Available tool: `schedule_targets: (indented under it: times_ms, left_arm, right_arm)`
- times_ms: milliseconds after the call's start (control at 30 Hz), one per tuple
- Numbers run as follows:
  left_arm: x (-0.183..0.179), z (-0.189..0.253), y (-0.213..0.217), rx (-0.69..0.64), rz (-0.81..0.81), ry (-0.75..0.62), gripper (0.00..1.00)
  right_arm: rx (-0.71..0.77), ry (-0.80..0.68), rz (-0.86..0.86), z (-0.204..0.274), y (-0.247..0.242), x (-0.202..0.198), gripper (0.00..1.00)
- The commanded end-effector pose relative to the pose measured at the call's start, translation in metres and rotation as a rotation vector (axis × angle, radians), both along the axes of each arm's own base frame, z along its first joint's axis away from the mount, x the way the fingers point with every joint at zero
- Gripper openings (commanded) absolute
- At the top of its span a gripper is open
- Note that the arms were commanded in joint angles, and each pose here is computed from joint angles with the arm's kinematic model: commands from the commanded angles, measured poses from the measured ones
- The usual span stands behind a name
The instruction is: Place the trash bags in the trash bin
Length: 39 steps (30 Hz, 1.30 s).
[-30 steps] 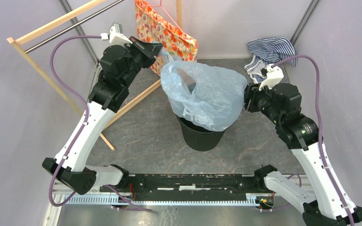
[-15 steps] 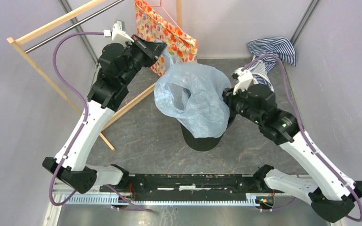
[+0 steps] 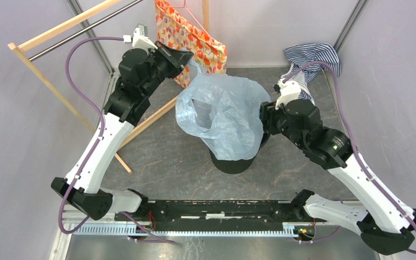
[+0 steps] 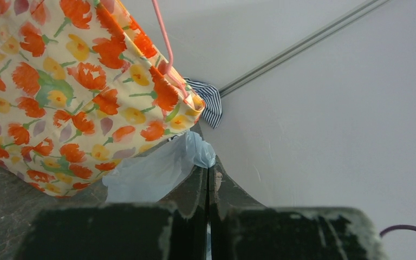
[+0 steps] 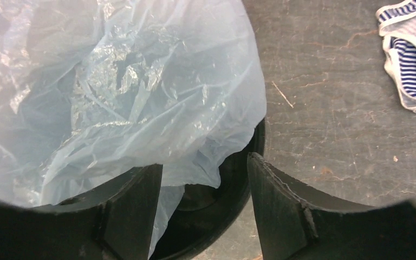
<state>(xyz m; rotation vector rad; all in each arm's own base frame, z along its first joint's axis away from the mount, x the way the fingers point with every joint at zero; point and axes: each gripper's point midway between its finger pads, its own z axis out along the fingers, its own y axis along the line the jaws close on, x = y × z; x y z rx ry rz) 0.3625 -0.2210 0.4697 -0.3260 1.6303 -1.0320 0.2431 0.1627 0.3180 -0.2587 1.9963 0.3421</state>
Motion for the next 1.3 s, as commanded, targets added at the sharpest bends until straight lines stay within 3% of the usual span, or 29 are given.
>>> schedule_targets:
  times_ms: [0, 467, 733, 867, 1000, 1100, 1267]
  left_arm:
    - [0.007, 0.005, 0.006, 0.009, 0.036, -0.008, 0.02]
    - [0.010, 0.001, 0.003, 0.011, 0.030, 0.000, 0.02]
    - [0.011, 0.001, 0.001, 0.018, 0.023, 0.003, 0.02]
    - [0.011, 0.000, 0.000, 0.019, 0.019, 0.004, 0.02]
    - [0.012, -0.001, -0.001, 0.019, 0.015, 0.005, 0.02]
    - [0.012, -0.001, -0.002, 0.022, 0.010, 0.004, 0.02]
    - [0.012, -0.005, -0.004, 0.030, 0.001, 0.011, 0.02]
  right_arm:
    - [0.012, -0.064, -0.025, 0.025, -0.013, -0.005, 0.67]
    - [0.094, -0.212, 0.005, 0.101, -0.027, -0.021, 0.73]
    - [0.163, -0.287, 0.310, 0.141, 0.027, -0.034, 0.72]
    - [0.100, -0.239, 0.347, 0.124, 0.041, -0.023, 0.72]
    - [-0.005, -0.153, 0.199, 0.081, 0.030, 0.005, 0.69]
    - [-0.082, -0.095, 0.089, 0.042, 0.019, 0.021, 0.61]
    - [-0.044, 0.007, 0.146, -0.014, 0.043, 0.021, 0.48]
